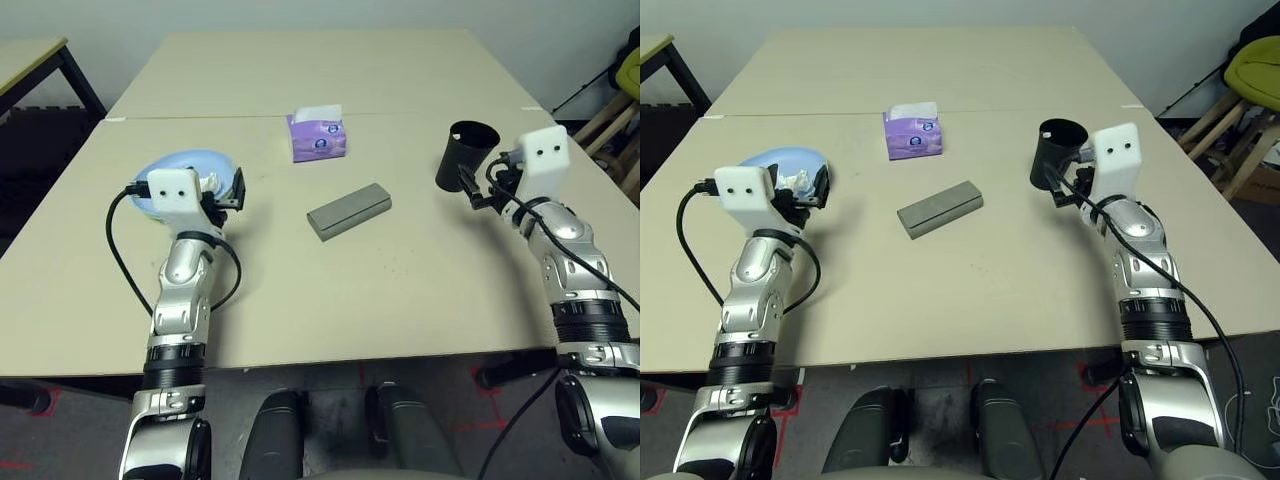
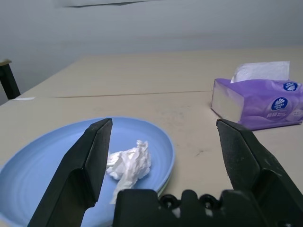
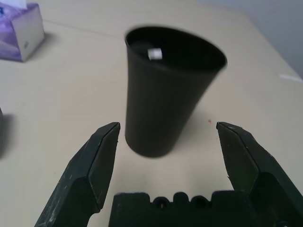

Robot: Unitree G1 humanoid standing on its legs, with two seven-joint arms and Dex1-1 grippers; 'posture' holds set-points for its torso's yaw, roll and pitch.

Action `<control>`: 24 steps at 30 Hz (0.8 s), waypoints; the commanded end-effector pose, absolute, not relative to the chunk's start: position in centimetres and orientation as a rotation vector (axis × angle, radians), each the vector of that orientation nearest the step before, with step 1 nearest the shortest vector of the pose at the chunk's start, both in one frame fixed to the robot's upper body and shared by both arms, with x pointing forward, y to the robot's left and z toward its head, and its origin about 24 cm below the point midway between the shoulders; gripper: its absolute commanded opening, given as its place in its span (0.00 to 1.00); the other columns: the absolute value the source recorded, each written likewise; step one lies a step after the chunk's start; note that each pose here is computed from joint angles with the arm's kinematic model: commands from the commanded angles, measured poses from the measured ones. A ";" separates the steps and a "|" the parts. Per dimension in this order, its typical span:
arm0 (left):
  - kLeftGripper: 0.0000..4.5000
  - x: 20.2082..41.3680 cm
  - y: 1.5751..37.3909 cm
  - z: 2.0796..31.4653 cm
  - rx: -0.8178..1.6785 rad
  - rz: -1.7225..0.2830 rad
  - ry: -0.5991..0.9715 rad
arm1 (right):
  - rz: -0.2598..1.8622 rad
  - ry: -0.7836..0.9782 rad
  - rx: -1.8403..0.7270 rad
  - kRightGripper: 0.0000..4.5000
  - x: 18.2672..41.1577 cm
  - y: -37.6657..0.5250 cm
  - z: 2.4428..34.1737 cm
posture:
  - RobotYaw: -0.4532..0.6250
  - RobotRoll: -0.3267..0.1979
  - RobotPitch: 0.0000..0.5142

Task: Organize and tidy the items on the table.

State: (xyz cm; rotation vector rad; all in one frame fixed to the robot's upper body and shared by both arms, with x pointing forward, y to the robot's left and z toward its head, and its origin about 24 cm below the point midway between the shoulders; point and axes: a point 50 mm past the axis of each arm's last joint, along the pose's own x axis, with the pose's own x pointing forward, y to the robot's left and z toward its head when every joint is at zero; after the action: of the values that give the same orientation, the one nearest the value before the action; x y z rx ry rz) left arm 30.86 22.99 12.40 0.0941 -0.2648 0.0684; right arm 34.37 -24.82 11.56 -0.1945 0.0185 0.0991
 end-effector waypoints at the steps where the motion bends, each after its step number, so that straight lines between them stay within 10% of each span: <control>1: 1.00 30.1 23.6 11.7 0.065 0.066 -0.272 | 0.020 0.014 -0.153 0.99 33.8 -26.6 10.2 | 0.43 0.62 0.12; 24: 1.00 27.0 27.2 9.2 0.038 0.090 -0.184 | -0.150 -0.079 -0.073 0.99 32.7 -31.7 9.2 | 0.44 0.62 0.08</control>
State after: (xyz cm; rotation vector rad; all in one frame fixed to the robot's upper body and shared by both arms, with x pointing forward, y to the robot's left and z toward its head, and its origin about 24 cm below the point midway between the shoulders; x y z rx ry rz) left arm 27.36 26.81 9.39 0.0409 -0.2001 0.0893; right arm 32.80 -30.92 8.61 -0.0784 -0.0417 -0.1176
